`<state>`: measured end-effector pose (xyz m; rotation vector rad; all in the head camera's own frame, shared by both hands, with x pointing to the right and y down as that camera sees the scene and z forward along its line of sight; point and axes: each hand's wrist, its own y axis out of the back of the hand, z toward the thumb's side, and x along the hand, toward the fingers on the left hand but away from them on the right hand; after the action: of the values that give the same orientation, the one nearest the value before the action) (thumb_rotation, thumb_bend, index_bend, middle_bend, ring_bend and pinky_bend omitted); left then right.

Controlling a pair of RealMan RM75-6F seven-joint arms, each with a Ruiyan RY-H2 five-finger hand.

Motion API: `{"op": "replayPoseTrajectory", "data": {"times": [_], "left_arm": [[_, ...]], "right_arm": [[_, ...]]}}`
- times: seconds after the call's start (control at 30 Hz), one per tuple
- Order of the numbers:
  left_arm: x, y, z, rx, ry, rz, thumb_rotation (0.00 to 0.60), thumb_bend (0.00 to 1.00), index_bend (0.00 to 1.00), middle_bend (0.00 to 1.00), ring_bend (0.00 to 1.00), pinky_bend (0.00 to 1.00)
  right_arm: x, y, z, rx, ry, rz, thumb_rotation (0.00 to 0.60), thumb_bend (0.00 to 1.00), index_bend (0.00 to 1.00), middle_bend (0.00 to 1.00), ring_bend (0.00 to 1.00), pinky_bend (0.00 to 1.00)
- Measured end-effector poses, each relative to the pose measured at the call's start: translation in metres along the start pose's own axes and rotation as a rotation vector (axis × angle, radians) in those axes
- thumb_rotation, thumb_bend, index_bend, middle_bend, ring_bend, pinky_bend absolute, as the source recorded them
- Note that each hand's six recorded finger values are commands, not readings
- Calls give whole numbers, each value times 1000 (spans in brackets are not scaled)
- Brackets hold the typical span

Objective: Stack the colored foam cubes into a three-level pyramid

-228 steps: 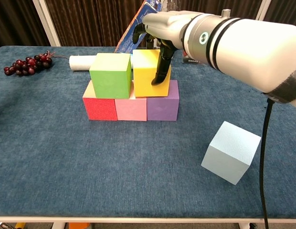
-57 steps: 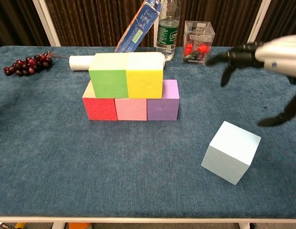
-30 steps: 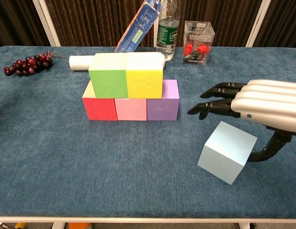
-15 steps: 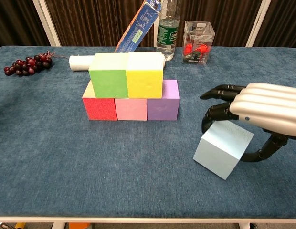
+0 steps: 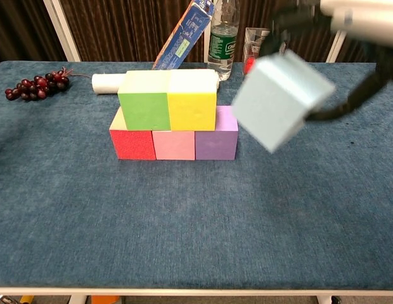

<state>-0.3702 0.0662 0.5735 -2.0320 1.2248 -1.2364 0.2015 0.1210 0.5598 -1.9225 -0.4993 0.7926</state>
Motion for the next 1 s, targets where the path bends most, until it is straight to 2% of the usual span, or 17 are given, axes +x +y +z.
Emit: {"op": "replayPoseTrajectory", "data": {"times": [0.2, 0.4, 0.57, 0.83, 1.0], "left_arm": [[2, 0, 2, 10, -3, -3, 600, 62, 166, 121, 159, 86], [4, -1, 6, 21, -12, -4, 600, 62, 166, 121, 159, 86], [3, -2, 6, 23, -8, -3, 600, 62, 166, 121, 159, 86], [4, -2, 5, 21, -6, -2, 600, 62, 166, 121, 159, 86], [4, -3, 3, 17, -3, -3, 600, 62, 166, 121, 159, 86]], "right_arm": [[-28, 32, -3, -18, -48, -6, 600, 158, 408, 467, 94, 0], [-63, 46, -2, -27, -108, 33, 600, 144, 383, 489, 108, 0], [-93, 52, 9, -24, -146, 65, 600, 129, 359, 507, 125, 0], [-145, 54, 55, 1, -156, 109, 600, 120, 335, 508, 125, 0], [-172, 46, 76, 27, -173, 133, 600, 119, 324, 505, 125, 0]]}}
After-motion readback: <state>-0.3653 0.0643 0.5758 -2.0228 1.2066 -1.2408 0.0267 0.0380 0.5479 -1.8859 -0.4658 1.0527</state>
